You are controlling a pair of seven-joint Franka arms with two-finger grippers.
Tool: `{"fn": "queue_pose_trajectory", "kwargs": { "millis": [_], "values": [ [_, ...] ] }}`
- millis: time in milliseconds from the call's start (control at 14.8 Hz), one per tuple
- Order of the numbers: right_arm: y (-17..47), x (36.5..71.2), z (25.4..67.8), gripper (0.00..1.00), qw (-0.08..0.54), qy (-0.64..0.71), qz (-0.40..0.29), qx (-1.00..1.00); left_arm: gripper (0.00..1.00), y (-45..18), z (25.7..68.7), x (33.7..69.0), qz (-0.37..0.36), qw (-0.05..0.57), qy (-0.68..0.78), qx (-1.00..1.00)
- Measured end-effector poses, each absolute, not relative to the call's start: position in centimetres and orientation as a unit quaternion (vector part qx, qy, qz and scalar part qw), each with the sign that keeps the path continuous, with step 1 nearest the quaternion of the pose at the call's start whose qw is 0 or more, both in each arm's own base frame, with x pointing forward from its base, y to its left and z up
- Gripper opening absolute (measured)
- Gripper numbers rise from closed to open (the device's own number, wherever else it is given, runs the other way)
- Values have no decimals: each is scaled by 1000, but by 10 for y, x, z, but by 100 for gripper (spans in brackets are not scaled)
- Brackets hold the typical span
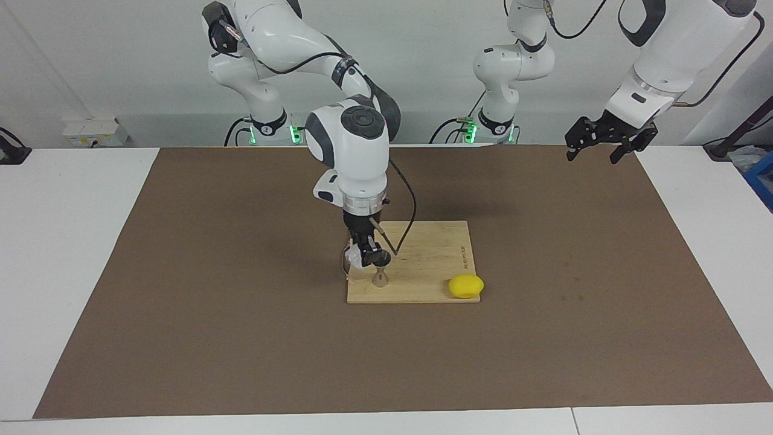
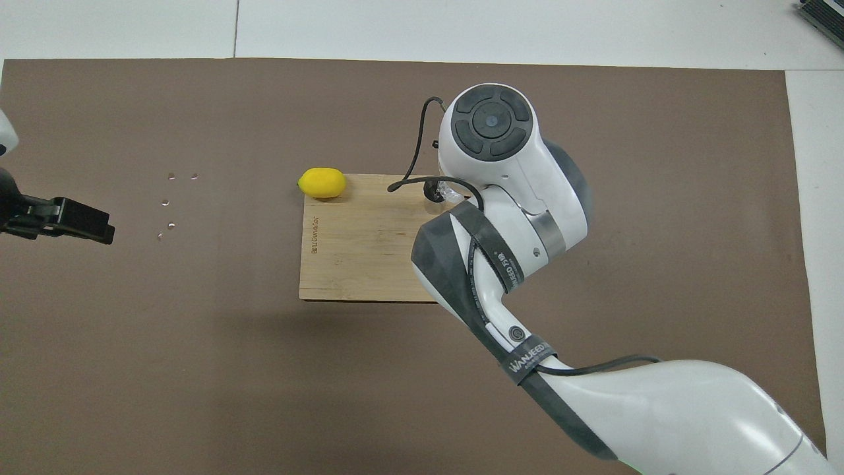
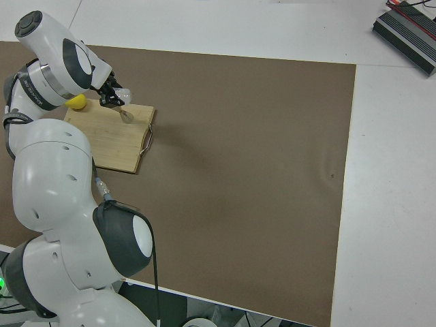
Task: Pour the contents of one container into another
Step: 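Tilt the glass cup with the right gripper into the dark cup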
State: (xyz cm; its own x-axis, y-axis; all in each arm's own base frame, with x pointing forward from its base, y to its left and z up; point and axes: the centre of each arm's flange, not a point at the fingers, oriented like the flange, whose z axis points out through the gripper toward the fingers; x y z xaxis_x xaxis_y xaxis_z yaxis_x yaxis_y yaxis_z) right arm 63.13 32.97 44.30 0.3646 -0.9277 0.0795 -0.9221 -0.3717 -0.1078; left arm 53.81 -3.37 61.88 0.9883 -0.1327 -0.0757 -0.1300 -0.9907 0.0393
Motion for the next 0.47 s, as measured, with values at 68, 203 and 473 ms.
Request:
{"fn": "queue_pose_trajectory", "kwargs": {
  "millis": [68, 203, 473],
  "values": [
    [328, 632, 444, 50, 26, 564, -57, -823, 100, -34, 619, 538, -39, 17, -66, 997],
    [322, 636, 446, 50, 33, 574, -46, -817, 100, -34, 619, 538, -39, 17, -66, 997],
    [305, 645, 447, 50, 51, 598, -16, -800, 100, -34, 619, 538, -39, 17, -66, 997]
  ]
}}
